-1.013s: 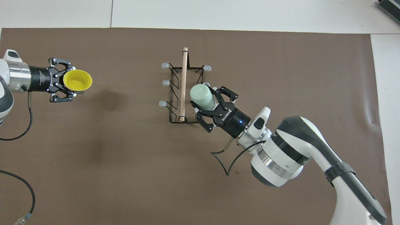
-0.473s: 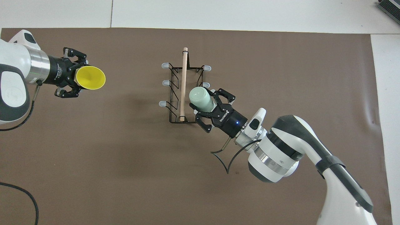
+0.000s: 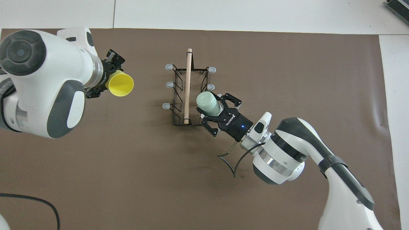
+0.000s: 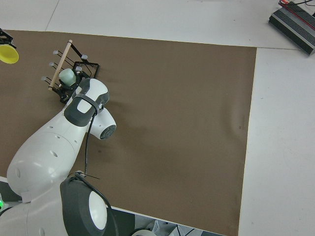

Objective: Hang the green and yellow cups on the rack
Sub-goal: 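Open the right gripper and withdraw while the left gripper carries the yellow cup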

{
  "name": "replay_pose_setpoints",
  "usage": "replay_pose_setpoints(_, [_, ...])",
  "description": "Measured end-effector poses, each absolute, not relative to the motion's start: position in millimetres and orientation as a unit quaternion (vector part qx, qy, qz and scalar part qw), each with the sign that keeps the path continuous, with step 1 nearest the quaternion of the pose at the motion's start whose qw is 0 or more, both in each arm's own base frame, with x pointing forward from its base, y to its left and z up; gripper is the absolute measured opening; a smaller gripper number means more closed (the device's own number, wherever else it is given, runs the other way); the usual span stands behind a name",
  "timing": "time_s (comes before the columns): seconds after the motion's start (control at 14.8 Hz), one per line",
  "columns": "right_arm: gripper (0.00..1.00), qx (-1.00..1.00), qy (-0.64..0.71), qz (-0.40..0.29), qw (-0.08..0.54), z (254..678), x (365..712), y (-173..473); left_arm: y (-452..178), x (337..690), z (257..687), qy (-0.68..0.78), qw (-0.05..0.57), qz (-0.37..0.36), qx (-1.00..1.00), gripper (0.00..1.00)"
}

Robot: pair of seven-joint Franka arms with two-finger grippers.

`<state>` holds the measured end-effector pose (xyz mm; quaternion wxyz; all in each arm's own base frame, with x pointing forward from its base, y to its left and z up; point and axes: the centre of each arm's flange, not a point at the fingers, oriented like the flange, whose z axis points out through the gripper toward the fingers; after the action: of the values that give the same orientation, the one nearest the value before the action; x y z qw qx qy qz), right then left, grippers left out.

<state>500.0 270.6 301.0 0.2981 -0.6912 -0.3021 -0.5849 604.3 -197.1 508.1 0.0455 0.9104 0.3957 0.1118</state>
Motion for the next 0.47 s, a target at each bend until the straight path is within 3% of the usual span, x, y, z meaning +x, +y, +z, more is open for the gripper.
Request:
replay_pose_setpoints(0.14, [0.74,-0.694,-0.302,-0.582,0.298,296.5,499.3,270.7,-232.6,594.7,511.7,0.357,0.034,0.148,0.922,0.68])
replay_pose_setpoints(0.34, [1.0,-0.695,-0.302,-0.582,0.295,299.5,500.1,269.4,-266.9,582.8,513.9,0.312,0.0,0.21,0.926,0.68])
replay_pose_setpoints(0.47, [1.0,-0.704,-0.302,-0.58,0.277,312.8,501.3,263.2,-283.0,575.3,512.3,0.314,-0.027,0.262,0.912,0.68])
